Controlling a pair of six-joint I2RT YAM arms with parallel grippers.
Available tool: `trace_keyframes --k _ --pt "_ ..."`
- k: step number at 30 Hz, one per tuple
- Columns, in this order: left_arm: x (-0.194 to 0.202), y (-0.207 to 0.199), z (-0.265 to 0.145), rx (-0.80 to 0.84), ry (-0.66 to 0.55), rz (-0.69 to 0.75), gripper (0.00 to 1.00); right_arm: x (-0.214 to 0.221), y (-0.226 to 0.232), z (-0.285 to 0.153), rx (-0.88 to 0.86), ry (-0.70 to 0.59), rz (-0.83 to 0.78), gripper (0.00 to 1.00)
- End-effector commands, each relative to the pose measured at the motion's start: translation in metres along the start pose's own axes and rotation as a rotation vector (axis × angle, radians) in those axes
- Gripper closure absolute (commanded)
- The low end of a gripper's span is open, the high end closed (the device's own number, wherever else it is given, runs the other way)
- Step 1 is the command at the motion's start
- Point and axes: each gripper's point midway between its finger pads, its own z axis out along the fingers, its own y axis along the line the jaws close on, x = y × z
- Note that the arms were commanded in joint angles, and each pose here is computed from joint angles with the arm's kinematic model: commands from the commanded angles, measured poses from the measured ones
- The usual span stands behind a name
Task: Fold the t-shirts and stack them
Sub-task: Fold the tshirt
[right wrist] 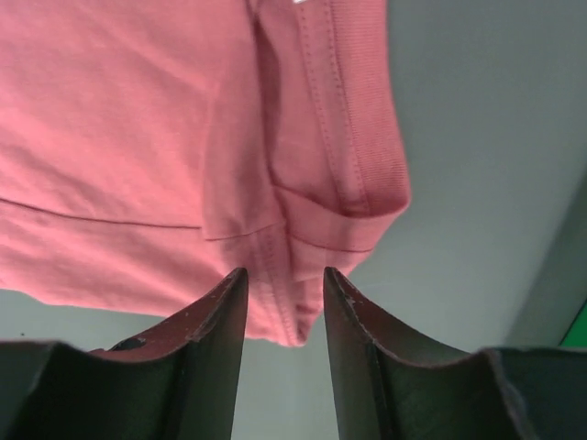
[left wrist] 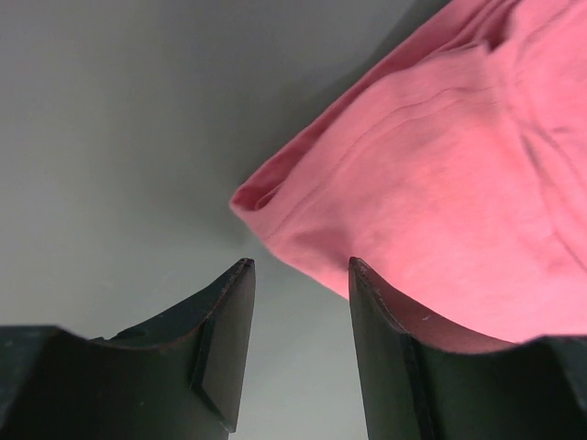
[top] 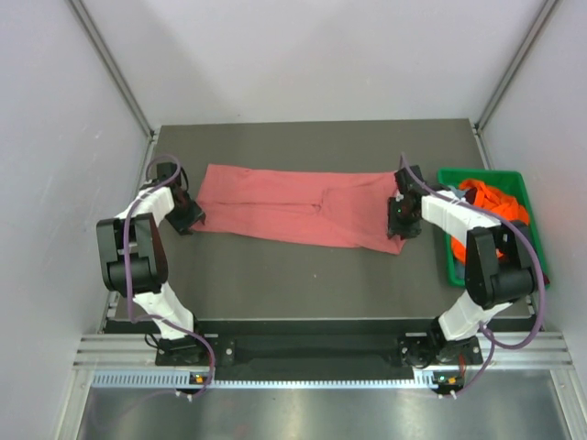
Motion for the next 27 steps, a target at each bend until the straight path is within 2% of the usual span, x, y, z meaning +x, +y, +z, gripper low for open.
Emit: trace_keyframes --k 1,7,8,11,12,15,16,18,20,21,27 --pt "-0.003 0.004 0.005 -0.017 -0.031 -0.012 0.49 -0.009 0.004 0.002 -0.084 -0.042 -0.037 0.62" --pt "-0.004 0.007 0.013 -0.048 -0.026 -0.026 0.50 -0.007 -0.009 0.012 -0.058 -0.039 0.000 0.77" --pt "-0.005 0.008 0.014 -0.054 -0.026 -0.024 0.51 -0.006 -0.010 0.013 -0.058 -0.036 0.008 0.82" --pt "-0.005 0.011 0.019 -0.072 -0.019 -0.015 0.55 -0.007 -0.014 0.013 -0.053 -0.043 0.016 0.99" --pt "-0.007 0.011 0.020 -0.075 -0.023 -0.013 0.62 -0.007 -0.016 0.012 -0.049 -0.045 0.020 1.00" --pt "-0.011 0.012 0.023 -0.093 -0.023 -0.002 0.78 -0.008 -0.022 0.011 -0.017 -0.048 0.021 1.00" --pt "-0.012 0.012 0.023 -0.097 -0.023 0.000 0.87 -0.009 -0.024 0.009 -0.009 -0.050 0.036 1.00" --pt "-0.015 0.007 0.021 -0.077 -0.027 -0.001 0.89 -0.011 -0.028 0.003 0.017 -0.060 0.093 1.00" --pt "-0.017 0.003 0.018 -0.057 -0.036 -0.009 0.86 -0.005 -0.033 -0.003 0.057 -0.043 0.252 0.82" --pt "-0.017 0.001 0.017 -0.043 -0.035 -0.011 0.80 -0.001 -0.033 -0.010 0.065 -0.041 0.362 0.70" --pt "-0.022 -0.008 0.006 -0.002 -0.052 -0.019 0.61 -0.002 -0.009 -0.038 -0.074 -0.113 0.640 0.69"
